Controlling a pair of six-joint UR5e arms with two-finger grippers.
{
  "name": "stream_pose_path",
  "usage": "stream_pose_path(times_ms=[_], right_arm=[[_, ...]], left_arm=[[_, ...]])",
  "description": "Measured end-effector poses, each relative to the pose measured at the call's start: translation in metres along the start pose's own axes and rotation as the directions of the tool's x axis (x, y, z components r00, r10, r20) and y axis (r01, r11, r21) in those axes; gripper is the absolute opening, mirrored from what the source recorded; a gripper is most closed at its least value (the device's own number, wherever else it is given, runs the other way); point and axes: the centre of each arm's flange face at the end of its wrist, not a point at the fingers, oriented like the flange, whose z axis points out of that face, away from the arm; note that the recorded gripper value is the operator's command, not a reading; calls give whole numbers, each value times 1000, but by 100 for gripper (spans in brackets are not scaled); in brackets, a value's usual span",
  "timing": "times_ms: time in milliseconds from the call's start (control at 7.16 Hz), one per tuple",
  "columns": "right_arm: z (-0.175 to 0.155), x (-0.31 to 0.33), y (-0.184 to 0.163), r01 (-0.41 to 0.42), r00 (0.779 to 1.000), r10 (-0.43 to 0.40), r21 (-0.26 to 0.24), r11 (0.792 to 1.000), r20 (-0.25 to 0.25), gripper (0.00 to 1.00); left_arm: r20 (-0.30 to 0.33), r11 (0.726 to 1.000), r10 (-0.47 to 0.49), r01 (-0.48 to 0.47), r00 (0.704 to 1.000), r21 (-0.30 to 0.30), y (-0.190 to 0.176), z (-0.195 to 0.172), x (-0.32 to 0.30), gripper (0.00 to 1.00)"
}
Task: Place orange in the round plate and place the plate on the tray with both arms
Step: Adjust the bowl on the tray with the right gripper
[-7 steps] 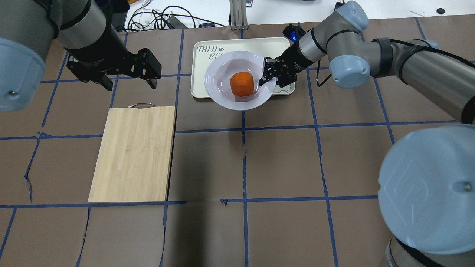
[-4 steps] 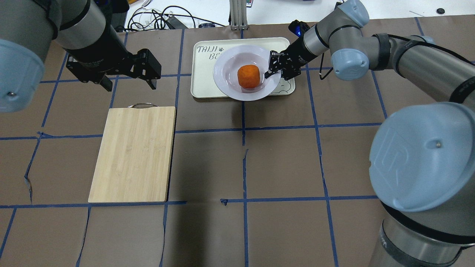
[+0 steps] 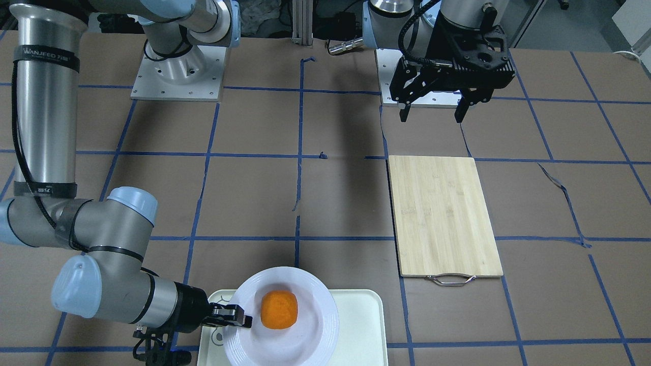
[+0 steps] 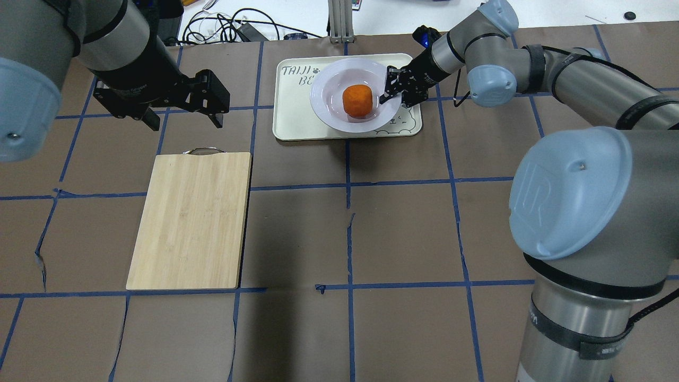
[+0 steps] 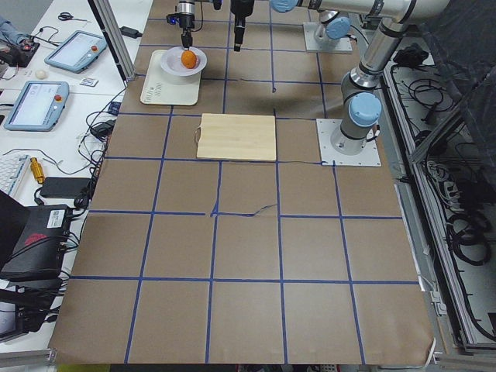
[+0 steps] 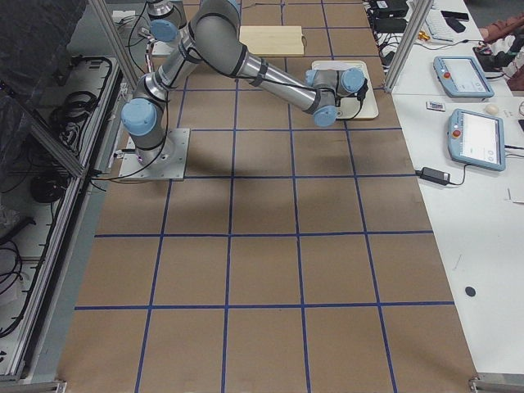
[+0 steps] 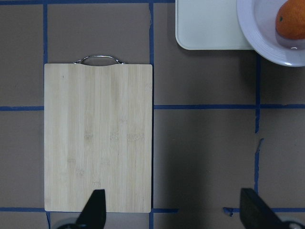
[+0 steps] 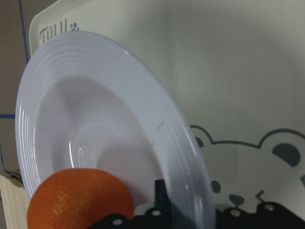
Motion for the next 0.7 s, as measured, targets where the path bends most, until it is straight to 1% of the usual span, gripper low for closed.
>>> stream_pose_path(times_ms=[279, 698], right_arm=[[8, 6, -13, -19, 1000, 19, 10, 1000, 2, 0], [17, 10, -19, -41, 999, 40, 19, 999, 6, 0]], left_arm=[[0, 1000, 0, 0, 1000, 0, 0, 0, 0, 100], [0, 1000, 0, 0, 1000, 0, 0, 0, 0, 100]])
